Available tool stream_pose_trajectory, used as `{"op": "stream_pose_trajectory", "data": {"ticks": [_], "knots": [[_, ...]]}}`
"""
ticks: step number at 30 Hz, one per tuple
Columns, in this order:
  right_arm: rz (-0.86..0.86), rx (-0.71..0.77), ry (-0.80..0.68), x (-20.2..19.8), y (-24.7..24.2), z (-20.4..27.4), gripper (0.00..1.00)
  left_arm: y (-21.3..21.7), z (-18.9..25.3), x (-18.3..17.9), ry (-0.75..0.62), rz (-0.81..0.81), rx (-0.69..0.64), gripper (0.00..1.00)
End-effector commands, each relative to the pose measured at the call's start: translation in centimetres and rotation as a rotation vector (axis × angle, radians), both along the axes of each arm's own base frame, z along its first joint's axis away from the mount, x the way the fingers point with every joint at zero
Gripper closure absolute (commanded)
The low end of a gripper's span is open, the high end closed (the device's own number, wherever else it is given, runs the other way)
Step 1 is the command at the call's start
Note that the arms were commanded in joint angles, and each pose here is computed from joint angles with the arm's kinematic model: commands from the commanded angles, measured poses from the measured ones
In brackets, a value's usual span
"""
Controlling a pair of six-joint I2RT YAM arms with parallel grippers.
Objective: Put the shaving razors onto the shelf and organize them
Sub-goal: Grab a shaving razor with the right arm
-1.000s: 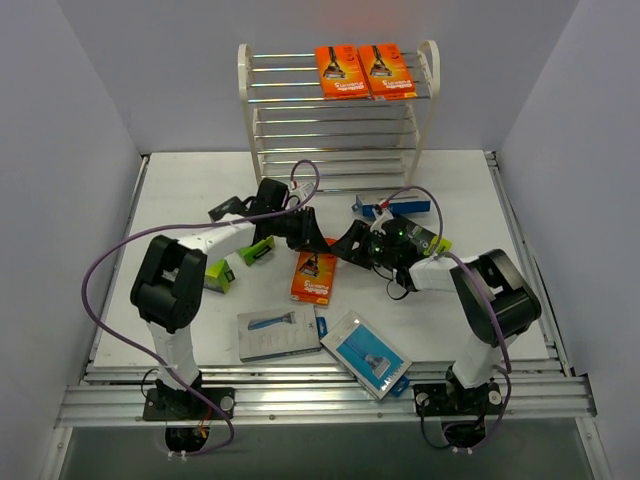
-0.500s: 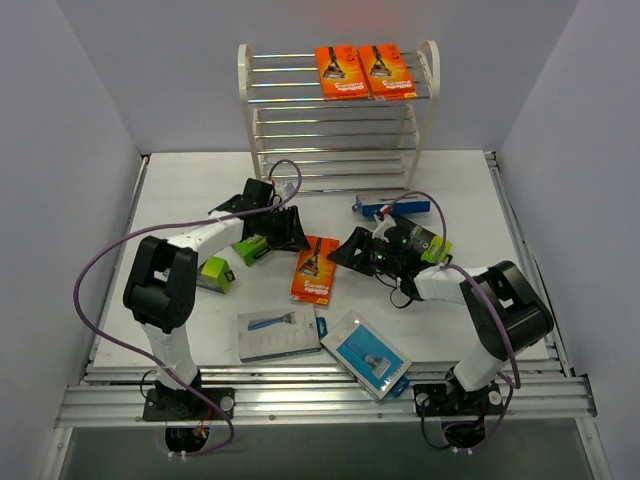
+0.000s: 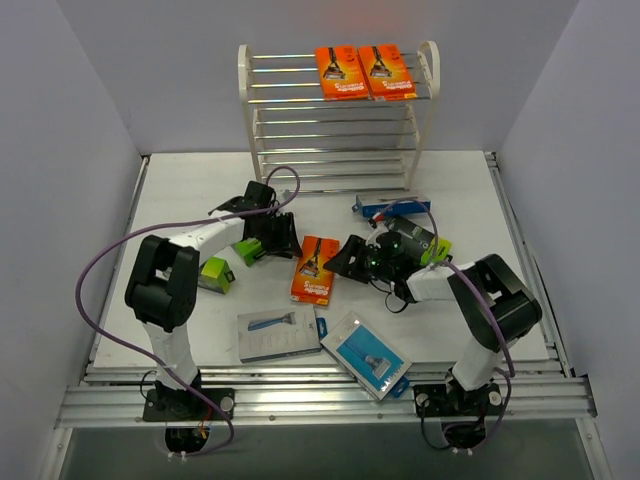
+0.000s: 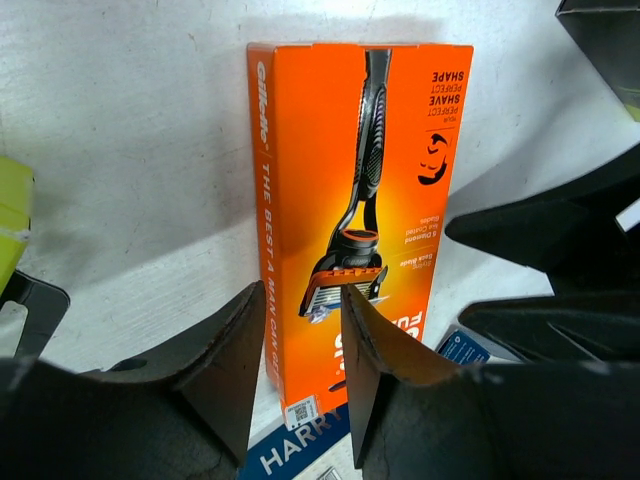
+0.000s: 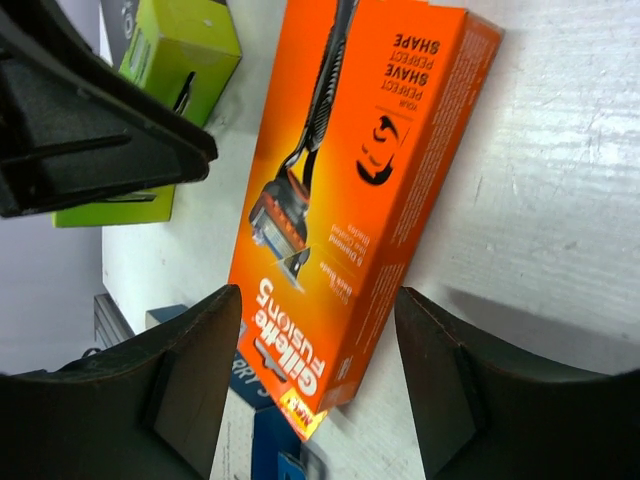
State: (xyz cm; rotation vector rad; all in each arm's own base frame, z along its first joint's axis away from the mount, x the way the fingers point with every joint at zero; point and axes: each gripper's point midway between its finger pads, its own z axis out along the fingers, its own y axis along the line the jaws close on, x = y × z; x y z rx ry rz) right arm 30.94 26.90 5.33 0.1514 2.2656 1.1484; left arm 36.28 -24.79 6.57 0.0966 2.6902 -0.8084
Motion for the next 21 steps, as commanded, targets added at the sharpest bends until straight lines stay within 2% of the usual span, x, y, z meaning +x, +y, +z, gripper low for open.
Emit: {"op": "stream_pose_trajectory", "data": {"ticks": [1,8,21], "knots": [[-0.027,0.021,-0.045,2.4,0.7,1.3,0.42,0.0,1.0,0.5,-0.024,-0.006,0.004,0.56],[-0.046,0.028,-0.033,4.9,0.9,0.4,0.42,0.4,2.3,0.6,-0.063,0.002,0.010,0.55],[0.026,0.060,-0.044,9.7,4.8,-0.2,0.42,0.8,5.2,1.0,-0.139,0.014,-0.009,0.54]]}}
